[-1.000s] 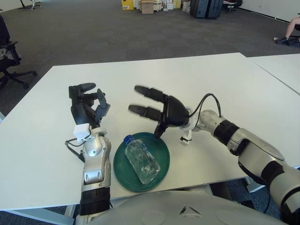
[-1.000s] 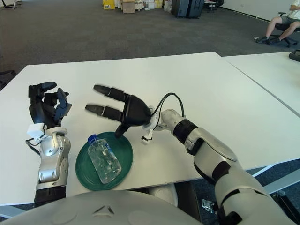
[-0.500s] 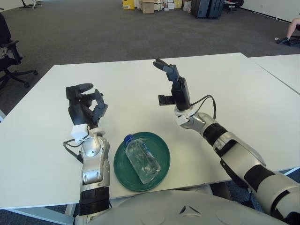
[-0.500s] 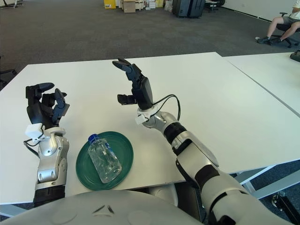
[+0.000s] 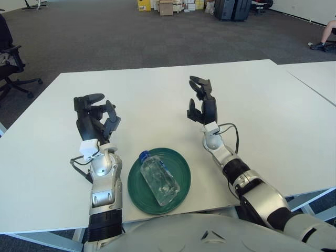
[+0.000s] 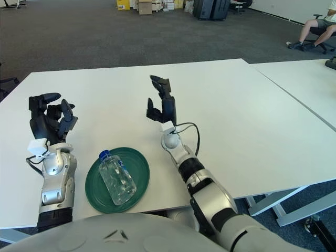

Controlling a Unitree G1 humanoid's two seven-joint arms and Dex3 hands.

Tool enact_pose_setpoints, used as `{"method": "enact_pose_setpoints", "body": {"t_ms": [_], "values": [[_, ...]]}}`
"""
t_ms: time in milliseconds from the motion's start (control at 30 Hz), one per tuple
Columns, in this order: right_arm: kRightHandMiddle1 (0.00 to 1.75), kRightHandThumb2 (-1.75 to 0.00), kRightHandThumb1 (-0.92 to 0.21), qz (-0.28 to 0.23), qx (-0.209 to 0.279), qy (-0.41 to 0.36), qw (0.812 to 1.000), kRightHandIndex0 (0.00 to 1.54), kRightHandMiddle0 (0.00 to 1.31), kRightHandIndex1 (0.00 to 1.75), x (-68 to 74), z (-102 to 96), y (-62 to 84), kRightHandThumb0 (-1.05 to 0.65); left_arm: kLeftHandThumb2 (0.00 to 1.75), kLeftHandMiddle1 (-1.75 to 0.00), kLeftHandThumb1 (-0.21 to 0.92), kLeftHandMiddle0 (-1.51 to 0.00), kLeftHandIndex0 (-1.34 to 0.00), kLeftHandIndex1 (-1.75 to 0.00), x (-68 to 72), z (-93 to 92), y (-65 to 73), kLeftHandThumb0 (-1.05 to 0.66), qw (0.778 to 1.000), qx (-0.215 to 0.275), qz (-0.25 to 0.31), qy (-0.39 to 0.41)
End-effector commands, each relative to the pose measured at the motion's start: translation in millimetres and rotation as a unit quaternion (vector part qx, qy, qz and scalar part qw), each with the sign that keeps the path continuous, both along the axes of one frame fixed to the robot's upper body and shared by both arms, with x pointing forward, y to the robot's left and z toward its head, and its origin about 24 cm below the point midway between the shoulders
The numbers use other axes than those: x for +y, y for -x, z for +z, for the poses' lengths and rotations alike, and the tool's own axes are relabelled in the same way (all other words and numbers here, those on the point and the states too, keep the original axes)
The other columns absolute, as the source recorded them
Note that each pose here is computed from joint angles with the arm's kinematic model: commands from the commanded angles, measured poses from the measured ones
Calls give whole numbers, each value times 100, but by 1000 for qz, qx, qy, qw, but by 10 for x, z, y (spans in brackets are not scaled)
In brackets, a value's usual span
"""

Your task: Put the bottle into the plate.

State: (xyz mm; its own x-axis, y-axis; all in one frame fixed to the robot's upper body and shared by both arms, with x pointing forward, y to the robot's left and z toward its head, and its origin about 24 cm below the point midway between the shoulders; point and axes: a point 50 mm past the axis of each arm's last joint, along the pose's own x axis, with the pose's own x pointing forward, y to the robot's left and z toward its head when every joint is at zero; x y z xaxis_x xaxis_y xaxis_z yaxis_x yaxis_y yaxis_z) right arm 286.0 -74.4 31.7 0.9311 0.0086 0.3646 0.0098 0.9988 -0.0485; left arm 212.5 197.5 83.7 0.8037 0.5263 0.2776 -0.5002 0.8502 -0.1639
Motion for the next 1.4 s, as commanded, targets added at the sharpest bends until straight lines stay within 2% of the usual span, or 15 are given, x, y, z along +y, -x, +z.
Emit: {"method": "enact_pose_setpoints", "body": {"t_ms": [0,133,333,400,500,633,767,1033,1200,1267,1367], "values": [[86,-89,-92,-10,15,-15,1000,36,0,7,-38,1,-34,-66,79,-158,73,-43,-32,-175,-1,45,-15,-39,1000,-5,-8,-10],[86,-89,-92,-15,40,-26,999,36,0,6,-78,-115,33,-66,79,-158,73,-42,-31,-175,-4,42,-24,-39,1000,1,-15,-13],[91,-88,-92,-7,84,-39,996,39,0,7,-227,-309,58,-66,74,-157,76,-43,-29,-175,-20,-39,-80,-38,998,38,-24,-33],[93,-88,-92,-2,90,-47,995,40,0,8,-251,-333,49,-66,69,-155,80,-43,-27,-175,-51,-136,-119,-38,997,60,-29,-33],[96,-87,-92,6,96,-53,994,41,0,8,-274,-352,36,-67,60,-151,86,-42,-24,-175,-89,-383,-170,-37,993,109,-41,-33],[98,-85,-92,9,96,-47,994,43,0,9,-305,-368,31,-67,54,-136,91,-42,-21,-175,-72,-659,-188,-36,983,162,-56,-61],[99,-84,-92,1,96,-45,994,44,0,10,-341,-380,28,-66,53,-116,92,-42,-20,-175,-8,-859,-215,-36,973,200,-74,-86],[101,-82,-92,-23,97,-53,994,48,1,12,-391,-379,10,-63,53,-98,92,-44,-19,-175,2,-1110,-315,-35,963,238,-98,-83],[101,-84,-92,-30,97,-42,994,47,0,12,-424,-386,16,-62,53,-89,92,-45,-19,-175,102,-1363,-303,-35,951,285,-94,-81],[101,-84,-92,-32,98,-41,994,46,0,12,-429,-390,16,-62,53,-86,92,-45,-19,-175,136,-1405,-292,-35,948,293,-92,-83],[101,-85,-92,-37,99,-43,993,46,0,12,-438,-397,28,-61,53,-83,92,-44,-19,-175,258,-1510,-229,-35,937,326,-81,-92]]}}
